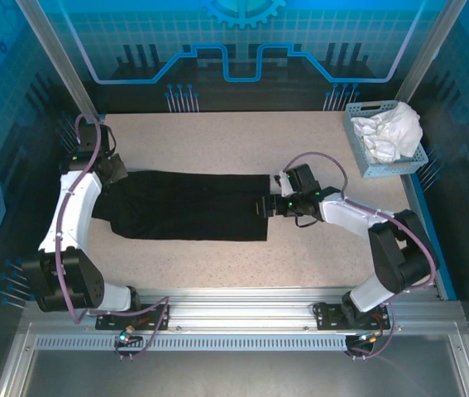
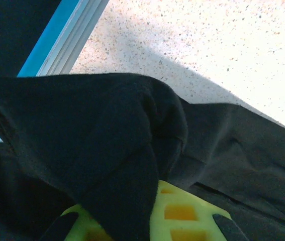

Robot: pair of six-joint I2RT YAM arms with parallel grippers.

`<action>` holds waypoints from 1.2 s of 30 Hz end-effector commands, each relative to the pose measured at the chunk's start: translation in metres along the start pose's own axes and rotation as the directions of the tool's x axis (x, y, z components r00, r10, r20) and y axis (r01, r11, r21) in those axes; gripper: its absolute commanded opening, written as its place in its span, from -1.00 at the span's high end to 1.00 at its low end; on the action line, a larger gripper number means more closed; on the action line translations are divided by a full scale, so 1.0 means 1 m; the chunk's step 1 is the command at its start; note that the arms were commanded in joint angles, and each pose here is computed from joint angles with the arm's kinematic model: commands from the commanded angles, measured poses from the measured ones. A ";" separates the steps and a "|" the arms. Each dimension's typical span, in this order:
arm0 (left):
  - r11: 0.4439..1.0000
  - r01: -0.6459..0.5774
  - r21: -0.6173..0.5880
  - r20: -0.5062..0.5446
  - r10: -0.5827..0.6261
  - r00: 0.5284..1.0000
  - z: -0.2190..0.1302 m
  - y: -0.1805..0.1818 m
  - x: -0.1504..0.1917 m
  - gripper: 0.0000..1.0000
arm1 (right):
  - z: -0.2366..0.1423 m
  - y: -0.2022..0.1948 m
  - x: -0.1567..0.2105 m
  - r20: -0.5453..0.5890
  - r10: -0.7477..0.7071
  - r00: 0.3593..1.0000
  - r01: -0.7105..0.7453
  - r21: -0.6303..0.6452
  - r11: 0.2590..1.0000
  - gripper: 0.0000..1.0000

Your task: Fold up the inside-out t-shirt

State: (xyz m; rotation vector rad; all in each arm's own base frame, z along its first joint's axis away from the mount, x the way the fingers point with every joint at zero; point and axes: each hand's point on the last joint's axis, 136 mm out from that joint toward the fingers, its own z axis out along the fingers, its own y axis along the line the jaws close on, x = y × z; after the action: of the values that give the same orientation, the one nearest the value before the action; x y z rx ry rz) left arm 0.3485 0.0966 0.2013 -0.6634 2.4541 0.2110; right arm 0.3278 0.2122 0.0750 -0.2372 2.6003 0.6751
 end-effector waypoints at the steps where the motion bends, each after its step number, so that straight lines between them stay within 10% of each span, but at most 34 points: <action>1: 1.000 -0.020 0.007 -0.007 0.020 1.000 0.005 -0.003 -0.005 1.00 | 0.006 0.028 -0.017 0.011 -0.034 0.999 0.034 -0.069 0.997 -0.62; 16: 0.989 0.031 0.146 -0.043 -0.025 0.999 -0.004 -0.029 0.001 1.00 | 0.077 0.025 -0.022 -0.121 0.004 0.993 -0.014 -0.077 0.997 -0.36; 36: 0.797 0.186 0.574 -0.288 -0.016 0.957 -0.041 -0.221 0.092 0.95 | 0.024 0.046 -0.047 -0.043 0.001 0.999 -0.012 -0.246 0.969 -0.55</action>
State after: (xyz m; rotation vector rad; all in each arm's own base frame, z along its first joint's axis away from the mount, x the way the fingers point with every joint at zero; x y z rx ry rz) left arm 0.3635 -0.1108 0.1860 -0.4720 2.5593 -0.5289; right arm 0.3663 0.2722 0.0593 -0.3286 2.6447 0.9149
